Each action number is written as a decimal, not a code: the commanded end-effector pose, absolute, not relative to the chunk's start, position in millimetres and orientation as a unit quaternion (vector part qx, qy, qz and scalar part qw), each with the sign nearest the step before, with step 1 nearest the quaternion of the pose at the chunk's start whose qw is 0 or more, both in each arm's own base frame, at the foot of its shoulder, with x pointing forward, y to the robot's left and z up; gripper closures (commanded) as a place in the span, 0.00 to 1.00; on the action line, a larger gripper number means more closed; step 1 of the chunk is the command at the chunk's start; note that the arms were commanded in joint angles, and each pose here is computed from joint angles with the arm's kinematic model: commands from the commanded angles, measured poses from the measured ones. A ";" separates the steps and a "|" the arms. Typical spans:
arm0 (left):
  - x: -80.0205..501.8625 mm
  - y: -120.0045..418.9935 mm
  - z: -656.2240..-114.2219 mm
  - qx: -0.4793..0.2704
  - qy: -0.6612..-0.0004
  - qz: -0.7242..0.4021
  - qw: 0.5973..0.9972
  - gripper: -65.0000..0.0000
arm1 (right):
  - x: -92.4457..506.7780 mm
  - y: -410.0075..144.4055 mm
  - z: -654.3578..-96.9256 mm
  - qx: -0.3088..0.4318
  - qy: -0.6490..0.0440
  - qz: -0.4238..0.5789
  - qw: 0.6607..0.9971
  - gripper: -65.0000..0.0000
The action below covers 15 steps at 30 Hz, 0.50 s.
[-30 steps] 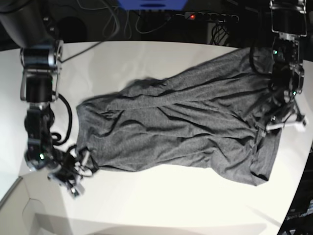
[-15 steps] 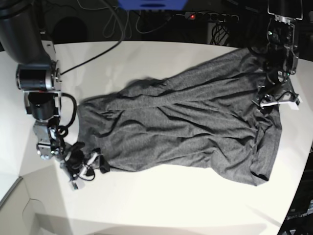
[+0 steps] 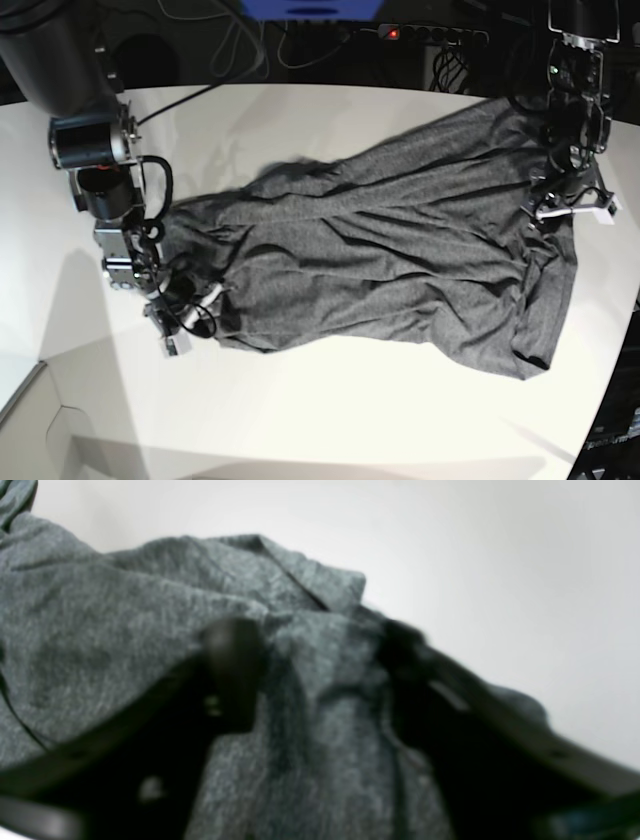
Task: Layout the t-shirt on the table in an organized manner, then fold the t-shirt properly
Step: 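Regrasp the shirt edges with both grippers near the table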
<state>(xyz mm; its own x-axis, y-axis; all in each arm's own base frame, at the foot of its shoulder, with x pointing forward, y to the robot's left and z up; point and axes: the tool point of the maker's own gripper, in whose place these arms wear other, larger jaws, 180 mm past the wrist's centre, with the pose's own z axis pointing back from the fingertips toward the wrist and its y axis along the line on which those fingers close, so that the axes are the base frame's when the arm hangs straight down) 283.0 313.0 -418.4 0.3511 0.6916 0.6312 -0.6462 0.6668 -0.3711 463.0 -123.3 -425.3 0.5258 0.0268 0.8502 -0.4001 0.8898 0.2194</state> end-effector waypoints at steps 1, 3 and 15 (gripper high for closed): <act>283.1 316.0 -416.1 -0.030 -0.394 0.409 0.822 0.33 | 459.6 -125.4 -430.5 0.192 -0.450 0.140 0.861 0.67; 281.9 316.9 -417.9 -0.028 -0.392 0.411 0.823 0.33 | 459.4 -130.1 -430.7 0.188 -0.450 0.139 0.862 0.93; 271.1 324.8 -435.8 -0.013 -0.370 0.422 0.827 0.33 | 422.9 -157.4 -346.7 0.113 -0.550 0.246 0.790 1.00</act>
<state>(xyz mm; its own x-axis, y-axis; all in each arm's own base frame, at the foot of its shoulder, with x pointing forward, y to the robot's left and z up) 280.4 327.4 -427.0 0.3435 0.6788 0.6490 -0.6669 0.6629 -0.3404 406.0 -164.0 -376.8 0.3583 0.2991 0.8844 -0.5075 0.8575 -0.0844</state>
